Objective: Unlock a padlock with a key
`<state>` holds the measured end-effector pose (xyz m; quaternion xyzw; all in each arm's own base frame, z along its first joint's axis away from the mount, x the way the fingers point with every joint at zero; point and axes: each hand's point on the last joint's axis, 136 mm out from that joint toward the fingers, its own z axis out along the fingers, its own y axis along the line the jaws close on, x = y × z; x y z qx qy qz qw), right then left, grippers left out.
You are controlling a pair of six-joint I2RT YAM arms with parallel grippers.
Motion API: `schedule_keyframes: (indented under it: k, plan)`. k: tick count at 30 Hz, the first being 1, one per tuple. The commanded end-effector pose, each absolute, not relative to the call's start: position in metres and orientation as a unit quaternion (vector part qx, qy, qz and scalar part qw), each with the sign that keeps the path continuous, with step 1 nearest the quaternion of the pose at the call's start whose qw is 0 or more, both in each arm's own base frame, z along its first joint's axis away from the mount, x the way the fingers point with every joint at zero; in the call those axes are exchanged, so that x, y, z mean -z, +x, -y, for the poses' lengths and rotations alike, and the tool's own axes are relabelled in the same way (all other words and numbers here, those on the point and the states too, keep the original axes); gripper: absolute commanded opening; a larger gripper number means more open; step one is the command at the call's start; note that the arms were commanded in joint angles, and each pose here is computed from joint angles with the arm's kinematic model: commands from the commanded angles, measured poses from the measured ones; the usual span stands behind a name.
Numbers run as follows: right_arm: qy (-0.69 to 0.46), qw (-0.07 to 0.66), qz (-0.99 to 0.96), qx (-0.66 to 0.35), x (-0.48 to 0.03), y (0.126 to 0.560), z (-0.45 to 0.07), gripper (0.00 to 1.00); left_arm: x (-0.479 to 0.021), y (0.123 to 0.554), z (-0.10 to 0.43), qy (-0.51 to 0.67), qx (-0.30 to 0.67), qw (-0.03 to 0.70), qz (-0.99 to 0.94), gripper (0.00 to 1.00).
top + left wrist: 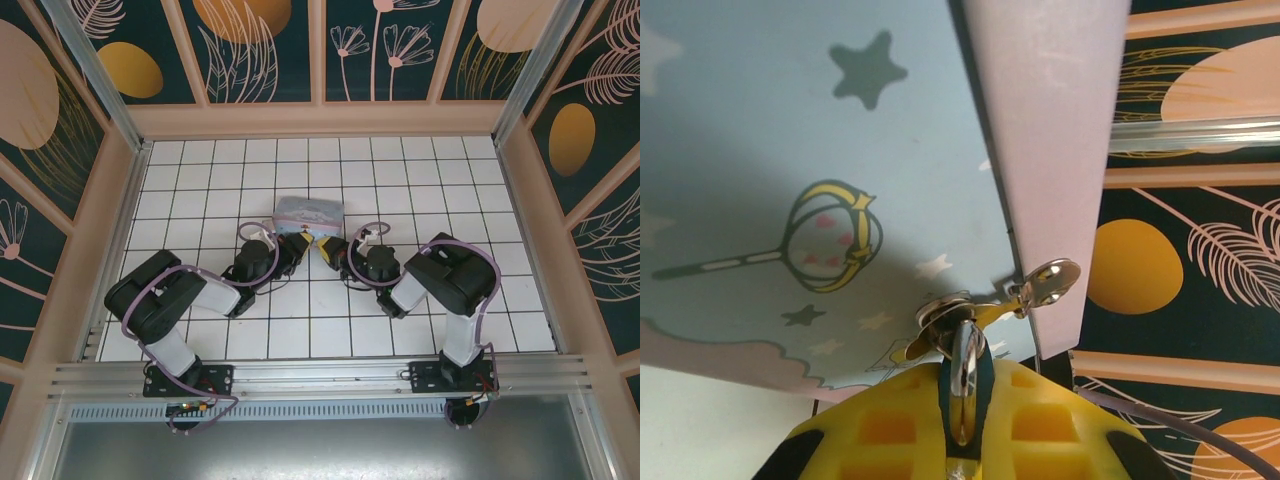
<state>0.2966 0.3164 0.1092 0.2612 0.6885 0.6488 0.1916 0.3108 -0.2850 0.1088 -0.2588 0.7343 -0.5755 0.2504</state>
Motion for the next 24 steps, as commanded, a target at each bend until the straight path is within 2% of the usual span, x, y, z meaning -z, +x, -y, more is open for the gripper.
schedule_keyframes:
  k: [1,5,9,20,24]
  plan:
    - [0.188,0.244,-0.666,-0.679,-0.167,0.293,-0.336,0.00,-0.123,0.250,0.335,-0.133,0.638,0.142,-0.745,0.00]
    - [0.131,0.300,-0.735,-0.594,-0.163,0.299,-0.338,0.00,-0.123,0.250,0.335,-0.131,0.640,0.142,-0.744,0.00]
    - [0.103,0.317,-0.748,-0.574,-0.166,0.299,-0.340,0.00,-0.124,0.250,0.335,-0.131,0.641,0.143,-0.743,0.00]
    - [0.179,0.213,-0.608,-0.743,-0.205,0.292,-0.350,0.00,-0.120,0.247,0.333,-0.130,0.637,0.142,-0.746,0.00]
    - [0.188,0.181,-0.573,-0.777,-0.216,0.292,-0.356,0.00,-0.119,0.247,0.333,-0.131,0.636,0.142,-0.747,0.00]
